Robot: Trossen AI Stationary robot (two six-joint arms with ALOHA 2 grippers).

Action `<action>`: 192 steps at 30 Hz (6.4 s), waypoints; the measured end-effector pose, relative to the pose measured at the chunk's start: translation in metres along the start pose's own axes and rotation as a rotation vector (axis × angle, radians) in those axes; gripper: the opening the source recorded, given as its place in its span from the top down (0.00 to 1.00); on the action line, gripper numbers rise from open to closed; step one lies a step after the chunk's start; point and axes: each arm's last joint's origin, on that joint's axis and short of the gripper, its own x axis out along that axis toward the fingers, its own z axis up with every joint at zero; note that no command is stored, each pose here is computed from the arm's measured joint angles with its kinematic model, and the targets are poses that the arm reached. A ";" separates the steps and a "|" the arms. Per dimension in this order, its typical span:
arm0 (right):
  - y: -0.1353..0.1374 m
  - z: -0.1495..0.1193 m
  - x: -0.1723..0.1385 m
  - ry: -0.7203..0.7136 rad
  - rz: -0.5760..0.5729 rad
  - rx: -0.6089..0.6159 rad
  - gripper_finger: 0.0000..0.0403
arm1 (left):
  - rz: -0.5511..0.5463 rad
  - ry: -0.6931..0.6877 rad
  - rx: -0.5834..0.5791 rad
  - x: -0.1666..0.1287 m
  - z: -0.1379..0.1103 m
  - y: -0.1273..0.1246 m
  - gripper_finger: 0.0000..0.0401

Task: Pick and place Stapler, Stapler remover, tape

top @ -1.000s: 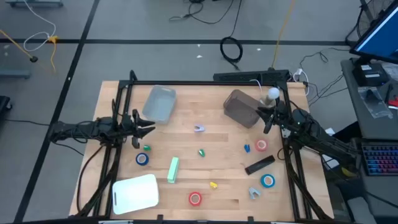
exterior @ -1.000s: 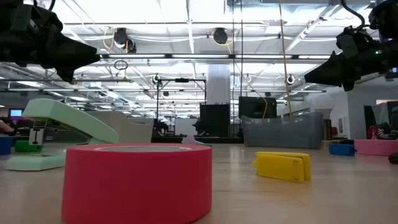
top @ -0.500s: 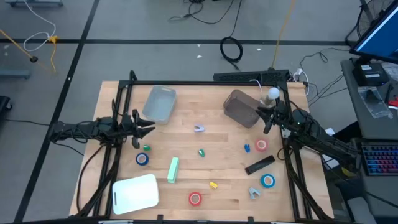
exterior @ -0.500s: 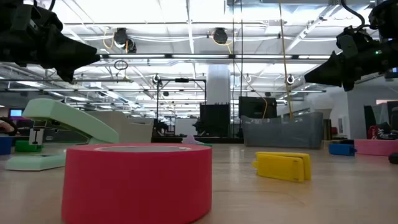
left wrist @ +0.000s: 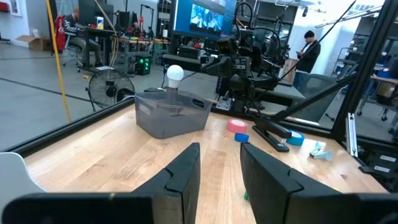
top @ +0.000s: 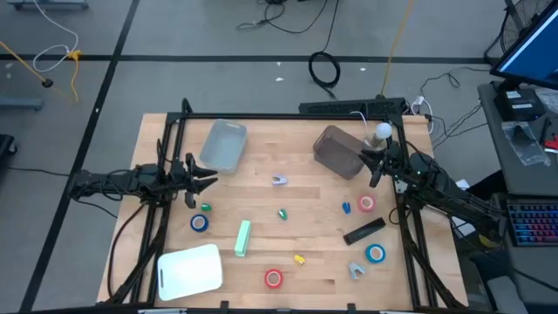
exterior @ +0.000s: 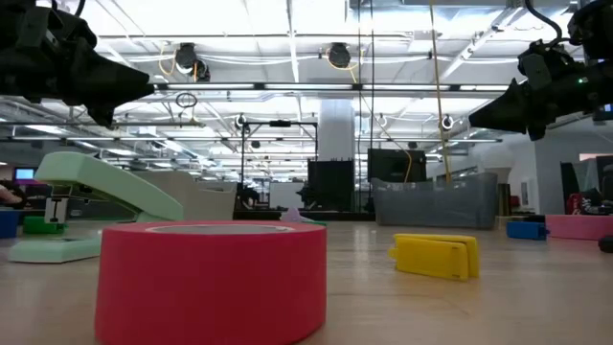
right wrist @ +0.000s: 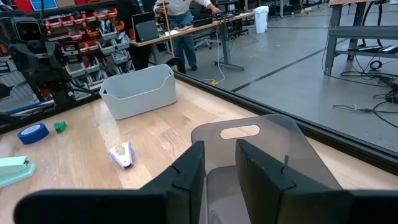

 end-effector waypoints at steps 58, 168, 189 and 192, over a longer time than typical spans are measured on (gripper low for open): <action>0.000 0.000 0.000 -0.003 0.001 0.001 0.79 | -0.002 -0.012 -0.005 0.000 0.001 0.000 0.70; 0.038 0.052 0.017 1.261 -0.306 0.491 0.68 | -0.003 -0.021 -0.004 0.000 0.002 0.000 0.70; 0.042 -0.003 0.028 1.292 -0.324 0.791 0.51 | -0.001 0.000 0.027 0.000 0.000 0.000 0.70; 0.043 -0.010 0.028 1.295 -0.346 0.818 0.51 | -0.001 0.001 0.028 0.000 0.000 0.000 0.70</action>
